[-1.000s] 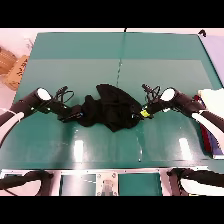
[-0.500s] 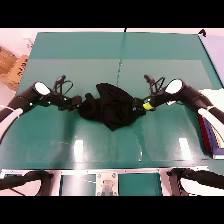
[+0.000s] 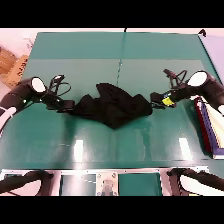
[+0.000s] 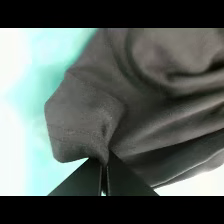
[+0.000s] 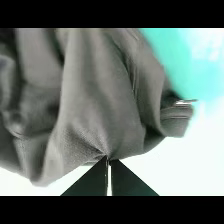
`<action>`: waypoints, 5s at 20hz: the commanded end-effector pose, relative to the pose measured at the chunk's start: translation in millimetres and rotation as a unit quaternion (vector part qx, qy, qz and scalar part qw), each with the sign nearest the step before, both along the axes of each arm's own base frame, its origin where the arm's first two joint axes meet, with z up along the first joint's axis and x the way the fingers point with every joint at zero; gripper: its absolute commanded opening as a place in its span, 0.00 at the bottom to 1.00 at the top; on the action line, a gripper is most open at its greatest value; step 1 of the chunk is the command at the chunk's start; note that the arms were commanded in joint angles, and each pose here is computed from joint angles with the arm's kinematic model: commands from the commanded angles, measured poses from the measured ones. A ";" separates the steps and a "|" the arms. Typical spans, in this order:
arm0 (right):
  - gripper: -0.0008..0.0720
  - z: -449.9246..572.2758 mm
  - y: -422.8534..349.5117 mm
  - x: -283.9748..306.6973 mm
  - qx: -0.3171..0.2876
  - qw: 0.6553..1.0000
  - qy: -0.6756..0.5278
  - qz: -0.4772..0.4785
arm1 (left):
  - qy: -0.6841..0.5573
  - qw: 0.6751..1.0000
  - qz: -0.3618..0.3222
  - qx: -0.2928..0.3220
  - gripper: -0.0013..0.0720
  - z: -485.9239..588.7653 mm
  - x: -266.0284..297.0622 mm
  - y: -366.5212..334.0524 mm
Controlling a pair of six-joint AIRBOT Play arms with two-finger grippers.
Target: Fold the shirts.
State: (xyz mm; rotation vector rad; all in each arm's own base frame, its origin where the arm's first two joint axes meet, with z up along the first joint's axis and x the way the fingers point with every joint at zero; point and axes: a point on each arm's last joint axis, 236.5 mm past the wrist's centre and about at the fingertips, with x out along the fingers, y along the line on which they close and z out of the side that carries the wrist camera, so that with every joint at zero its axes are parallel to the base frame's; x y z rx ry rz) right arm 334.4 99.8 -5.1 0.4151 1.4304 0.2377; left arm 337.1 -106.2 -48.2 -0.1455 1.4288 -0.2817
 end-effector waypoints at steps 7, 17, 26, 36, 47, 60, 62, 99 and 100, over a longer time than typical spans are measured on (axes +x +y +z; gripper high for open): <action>0.03 118.7 -38.1 6.8 0.030 0.985 -0.155 -0.063 | -0.207 0.978 -0.004 0.008 0.05 177.0 35.0 9.9; 0.03 458.7 -37.8 -71.0 -0.014 0.798 -0.599 -0.070 | -0.609 0.792 0.038 0.018 0.05 539.4 -37.5 49.5; 0.03 371.7 -50.7 -39.2 -0.023 0.850 -0.519 -0.088 | -0.335 0.939 0.017 0.074 0.05 335.7 -6.4 53.7; 0.04 -18.5 -54.1 26.2 0.042 0.971 -0.159 -0.171 | -0.115 0.990 0.066 -0.043 0.05 26.9 -30.2 0.7; 0.43 31.5 -159.2 -7.9 -0.018 0.970 -0.092 -0.225 | -0.154 0.985 0.076 -0.035 0.05 29.5 -13.9 7.1; 0.51 -108.0 -35.3 -71.2 0.102 0.968 0.037 -0.225 | -0.137 0.988 0.067 -0.028 0.05 25.2 -21.9 8.4; 0.51 -114.8 -23.5 -69.7 0.114 0.966 0.050 -0.226 | -0.133 0.989 0.066 -0.027 0.05 24.2 -24.1 8.3; 0.03 444.5 -65.0 -47.9 0.067 0.792 -0.592 -0.132 | -0.490 0.871 0.035 0.032 0.05 421.7 11.4 44.1; 0.03 410.7 -72.1 -29.8 0.081 0.810 -0.564 -0.139 | -0.459 0.888 0.028 0.015 0.05 391.8 28.2 32.3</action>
